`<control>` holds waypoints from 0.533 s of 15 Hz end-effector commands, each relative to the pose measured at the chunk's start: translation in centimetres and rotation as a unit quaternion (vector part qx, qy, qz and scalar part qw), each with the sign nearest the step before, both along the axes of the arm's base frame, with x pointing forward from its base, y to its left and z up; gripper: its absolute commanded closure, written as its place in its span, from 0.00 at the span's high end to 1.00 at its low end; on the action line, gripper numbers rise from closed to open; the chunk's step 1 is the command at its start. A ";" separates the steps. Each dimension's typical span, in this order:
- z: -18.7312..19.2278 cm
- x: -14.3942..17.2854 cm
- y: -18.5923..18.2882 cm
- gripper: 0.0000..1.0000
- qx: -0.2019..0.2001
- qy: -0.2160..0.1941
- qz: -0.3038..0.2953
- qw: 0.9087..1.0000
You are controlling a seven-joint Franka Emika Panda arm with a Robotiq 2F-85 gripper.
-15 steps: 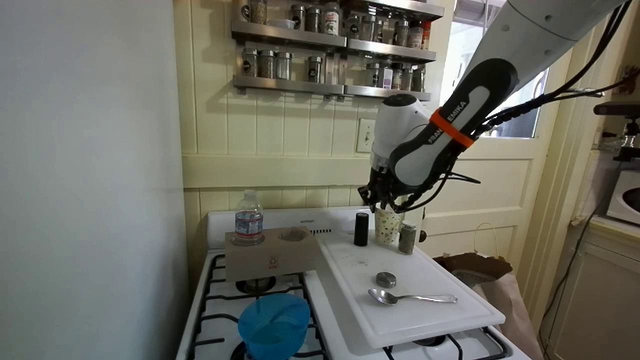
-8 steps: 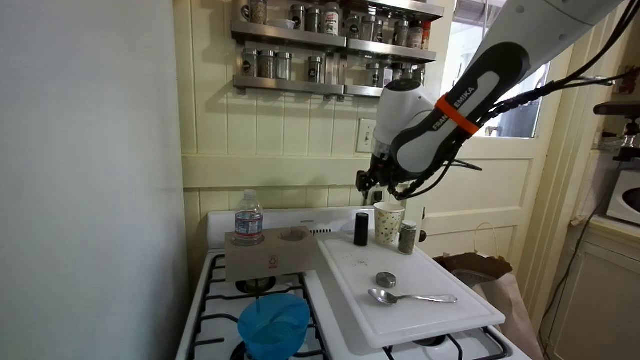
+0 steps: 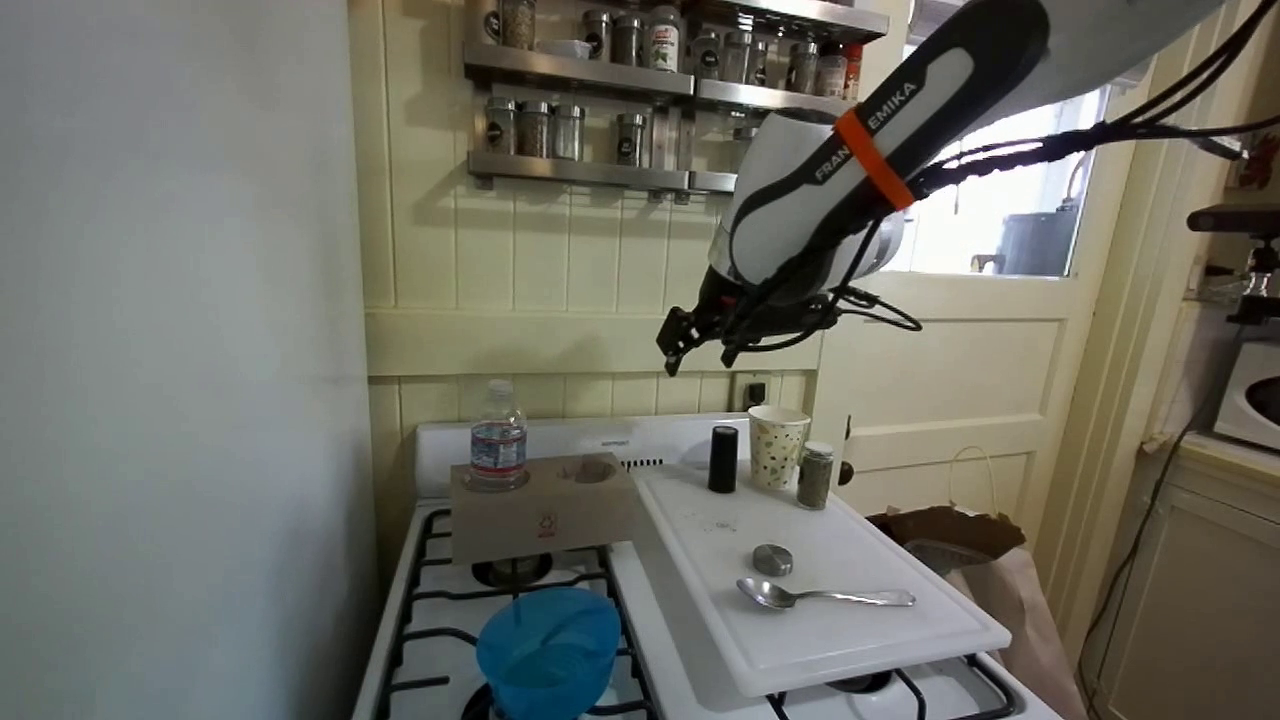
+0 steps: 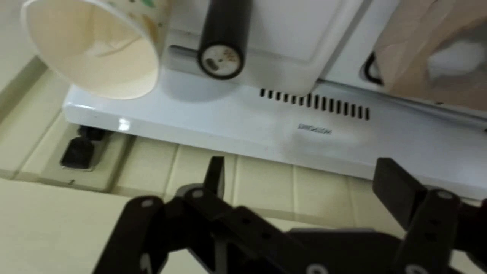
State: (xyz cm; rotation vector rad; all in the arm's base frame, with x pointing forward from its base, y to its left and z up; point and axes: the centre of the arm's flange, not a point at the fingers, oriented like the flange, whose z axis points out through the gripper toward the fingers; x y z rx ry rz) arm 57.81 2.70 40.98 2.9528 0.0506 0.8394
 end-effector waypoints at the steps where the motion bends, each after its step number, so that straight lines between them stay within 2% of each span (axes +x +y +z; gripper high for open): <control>1: -1.5 0.3 -0.5 1.00 0.021 0.036 0.044 0.998; 2: -1.5 0.3 -0.7 1.00 0.018 0.045 0.047 0.998; 3: -1.6 0.0 1.1 1.00 0.018 0.024 0.038 0.999; 8: -3.3 0.7 -0.4 1.00 0.017 0.036 0.047 0.998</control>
